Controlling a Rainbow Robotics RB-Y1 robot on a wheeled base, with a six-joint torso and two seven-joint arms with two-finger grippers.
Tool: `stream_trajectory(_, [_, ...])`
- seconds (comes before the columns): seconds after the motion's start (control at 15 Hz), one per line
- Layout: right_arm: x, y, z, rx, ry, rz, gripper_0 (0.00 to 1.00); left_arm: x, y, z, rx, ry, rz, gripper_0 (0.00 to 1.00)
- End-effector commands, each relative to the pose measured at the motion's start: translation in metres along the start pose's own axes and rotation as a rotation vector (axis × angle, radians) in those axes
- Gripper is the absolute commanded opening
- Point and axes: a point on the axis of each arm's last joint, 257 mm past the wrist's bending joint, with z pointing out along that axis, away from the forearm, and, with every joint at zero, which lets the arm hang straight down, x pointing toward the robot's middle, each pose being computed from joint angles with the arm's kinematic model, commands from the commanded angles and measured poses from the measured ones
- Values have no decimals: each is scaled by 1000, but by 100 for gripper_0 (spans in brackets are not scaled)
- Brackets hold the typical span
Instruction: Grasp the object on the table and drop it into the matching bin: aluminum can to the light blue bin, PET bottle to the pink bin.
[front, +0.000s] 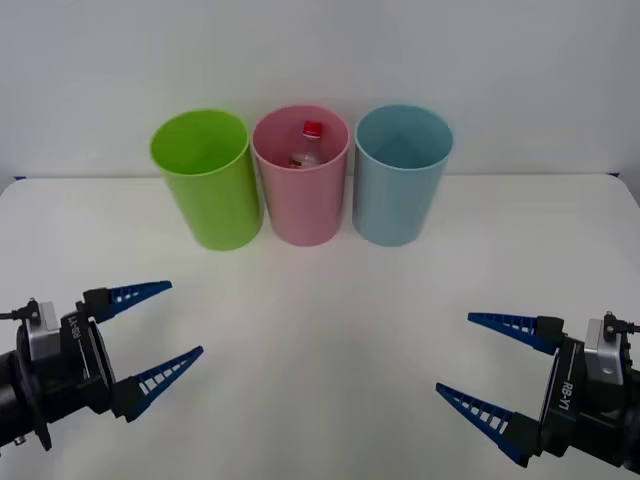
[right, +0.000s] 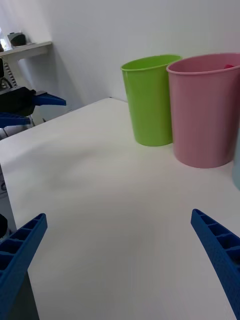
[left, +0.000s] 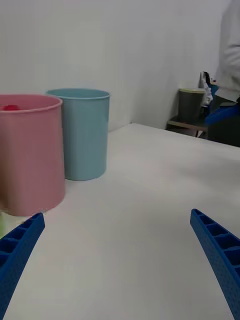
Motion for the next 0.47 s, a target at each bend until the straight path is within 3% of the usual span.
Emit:
stream_trajectory(0.07, [0, 0, 0, 0, 0, 0, 100, 6, 6, -6, -34, 17, -3, 100])
stream_trajectory(0.47, [0, 0, 0, 0, 0, 0, 100, 10, 8, -9, -46, 33, 0, 100])
